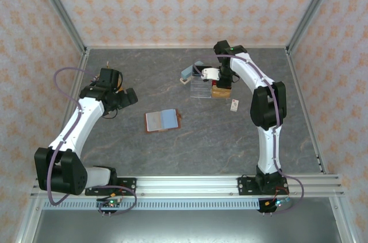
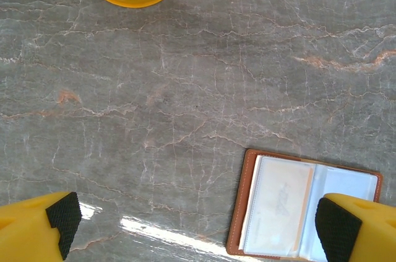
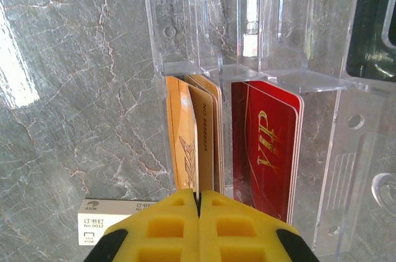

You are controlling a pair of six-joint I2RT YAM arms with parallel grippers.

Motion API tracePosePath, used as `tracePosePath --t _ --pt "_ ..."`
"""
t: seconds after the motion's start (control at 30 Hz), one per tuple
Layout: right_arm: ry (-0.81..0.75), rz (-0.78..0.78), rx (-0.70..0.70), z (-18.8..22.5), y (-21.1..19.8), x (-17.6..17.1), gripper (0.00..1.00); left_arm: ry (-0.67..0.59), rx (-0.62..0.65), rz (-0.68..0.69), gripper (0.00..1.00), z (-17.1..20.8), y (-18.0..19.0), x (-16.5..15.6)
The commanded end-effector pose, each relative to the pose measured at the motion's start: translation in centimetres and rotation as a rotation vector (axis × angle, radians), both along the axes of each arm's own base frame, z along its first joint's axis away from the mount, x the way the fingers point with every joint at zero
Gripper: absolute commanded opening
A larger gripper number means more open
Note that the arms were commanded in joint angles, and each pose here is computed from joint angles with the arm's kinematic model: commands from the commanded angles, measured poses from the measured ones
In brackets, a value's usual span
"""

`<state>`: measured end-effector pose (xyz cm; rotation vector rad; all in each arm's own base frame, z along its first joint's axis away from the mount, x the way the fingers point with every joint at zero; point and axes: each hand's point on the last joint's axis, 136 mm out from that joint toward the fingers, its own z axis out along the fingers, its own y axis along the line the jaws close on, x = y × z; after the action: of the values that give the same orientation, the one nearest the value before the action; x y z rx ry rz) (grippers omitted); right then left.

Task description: Take the credit cards out of the card holder

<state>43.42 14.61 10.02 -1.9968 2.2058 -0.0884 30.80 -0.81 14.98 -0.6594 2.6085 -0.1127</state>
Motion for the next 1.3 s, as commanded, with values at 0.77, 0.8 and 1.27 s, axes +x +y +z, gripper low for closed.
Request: tracePosePath --t 0.77,0.8,1.27 --pt "-0.177 -0.311 0.269 7.2 3.3 1.0 0.28 -0.03 -0.113 -0.041 1.0 0.4 -1.9 0.4" --pt "-0.19 -0.336 0.309 7.8 3.8 0.7 0.28 -0.034 -0.137 -0.049 1.0 0.5 -2.3 0.5" --pt "-0.18 -0.902 0.745 12.2 14.1 -5.9 0.25 -0.007 -0.333 -0.067 1.0 -2.5 -5.6 0.0"
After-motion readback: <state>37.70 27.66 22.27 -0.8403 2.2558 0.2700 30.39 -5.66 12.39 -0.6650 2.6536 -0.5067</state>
